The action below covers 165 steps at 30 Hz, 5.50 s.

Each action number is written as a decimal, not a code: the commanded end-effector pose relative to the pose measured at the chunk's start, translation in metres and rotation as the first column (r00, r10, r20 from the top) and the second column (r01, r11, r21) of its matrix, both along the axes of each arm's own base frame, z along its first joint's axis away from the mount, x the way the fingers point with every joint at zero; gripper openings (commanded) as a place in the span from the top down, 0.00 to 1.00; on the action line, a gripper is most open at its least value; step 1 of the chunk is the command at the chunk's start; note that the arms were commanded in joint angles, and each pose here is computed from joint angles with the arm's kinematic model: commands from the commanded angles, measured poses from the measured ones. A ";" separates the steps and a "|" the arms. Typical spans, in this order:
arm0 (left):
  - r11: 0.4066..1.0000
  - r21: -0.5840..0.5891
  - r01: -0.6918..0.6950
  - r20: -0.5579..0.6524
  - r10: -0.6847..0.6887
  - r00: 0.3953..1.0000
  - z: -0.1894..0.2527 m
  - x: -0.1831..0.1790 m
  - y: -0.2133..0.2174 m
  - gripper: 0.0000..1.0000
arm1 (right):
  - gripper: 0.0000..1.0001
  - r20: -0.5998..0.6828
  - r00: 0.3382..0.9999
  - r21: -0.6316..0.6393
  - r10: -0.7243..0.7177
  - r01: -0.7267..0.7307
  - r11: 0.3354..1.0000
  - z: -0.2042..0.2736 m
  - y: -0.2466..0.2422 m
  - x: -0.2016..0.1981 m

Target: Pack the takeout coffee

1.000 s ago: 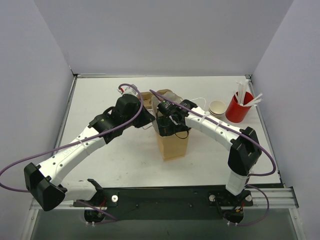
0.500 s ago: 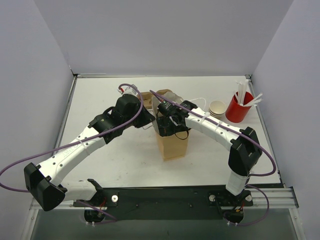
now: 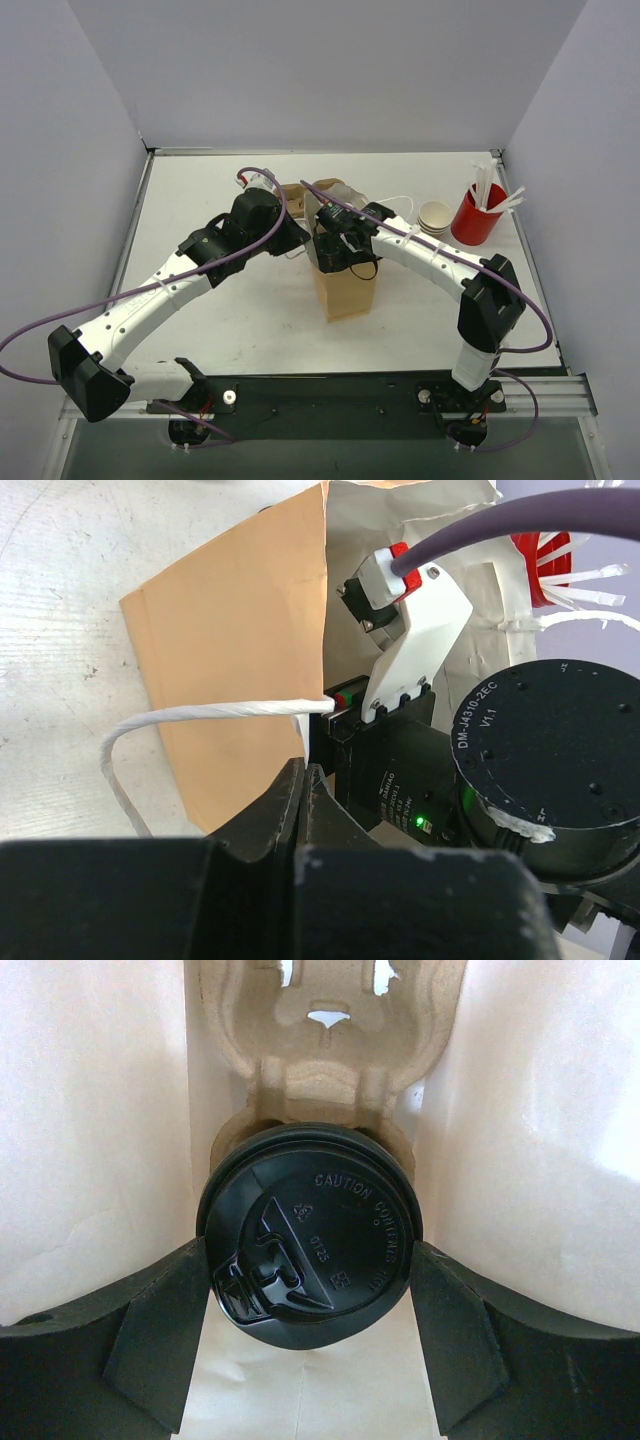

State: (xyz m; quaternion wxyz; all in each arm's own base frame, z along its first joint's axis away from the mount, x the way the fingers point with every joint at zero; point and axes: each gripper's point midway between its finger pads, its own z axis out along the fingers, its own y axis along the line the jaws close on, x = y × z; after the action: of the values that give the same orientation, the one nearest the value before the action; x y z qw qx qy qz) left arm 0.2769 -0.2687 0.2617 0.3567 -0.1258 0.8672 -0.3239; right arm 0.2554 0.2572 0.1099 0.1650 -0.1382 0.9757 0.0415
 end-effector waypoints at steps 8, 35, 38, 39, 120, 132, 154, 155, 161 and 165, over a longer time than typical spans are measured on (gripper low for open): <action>0.999 -0.031 0.011 0.034 -0.010 0.999 0.015 0.007 -0.007 1.00 | 0.51 -0.094 0.995 -0.120 -0.026 0.014 0.993 -0.034 -0.026 -0.018; 0.999 -0.032 0.020 0.031 -0.019 0.999 0.014 0.007 -0.009 1.00 | 0.51 -0.137 0.990 -0.162 -0.036 0.014 0.987 -0.062 -0.033 -0.025; 0.999 -0.031 0.019 0.032 -0.018 0.999 0.014 0.008 -0.010 1.00 | 0.51 -0.143 0.989 -0.166 -0.037 0.012 0.986 -0.065 -0.033 -0.027; 0.999 -0.030 0.019 0.031 -0.018 0.999 0.014 0.007 -0.009 1.00 | 0.51 -0.144 0.989 -0.167 -0.037 0.012 0.986 -0.066 -0.034 -0.027; 0.999 -0.022 0.023 0.023 -0.022 0.999 0.015 0.011 -0.013 1.00 | 0.10 -0.017 1.000 -0.106 -0.026 0.024 0.994 0.003 -0.028 -0.009; 1.000 -0.017 0.017 0.019 -0.016 1.000 0.014 0.011 -0.011 1.00 | 0.08 -0.009 0.999 -0.100 -0.031 0.030 0.995 0.009 -0.028 -0.008; 1.000 -0.010 -0.008 -0.003 0.008 1.000 0.010 0.014 -0.007 1.00 | 0.06 0.035 0.999 -0.070 -0.038 0.040 0.997 0.034 -0.026 -0.005; 1.000 -0.008 -0.008 -0.005 0.008 1.000 0.009 0.014 -0.007 1.00 | 0.07 0.036 0.999 -0.068 -0.038 0.040 0.997 0.034 -0.025 -0.005; 1.000 -0.009 -0.009 -0.004 0.009 1.000 0.010 0.014 -0.007 1.00 | 0.06 0.047 0.998 -0.061 -0.041 0.044 0.997 0.040 -0.025 -0.004; 1.000 -0.009 -0.007 -0.005 0.007 1.000 0.011 0.015 -0.007 1.00 | 0.06 0.056 0.997 -0.057 -0.044 0.047 0.997 0.044 -0.026 -0.004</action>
State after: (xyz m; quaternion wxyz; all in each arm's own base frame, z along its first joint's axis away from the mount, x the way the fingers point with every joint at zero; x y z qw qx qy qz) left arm 0.2844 -0.2774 0.2575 0.3419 -0.1259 0.8735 -0.3227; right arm 0.2536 0.2386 0.1242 0.1622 -0.1278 0.9784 0.0049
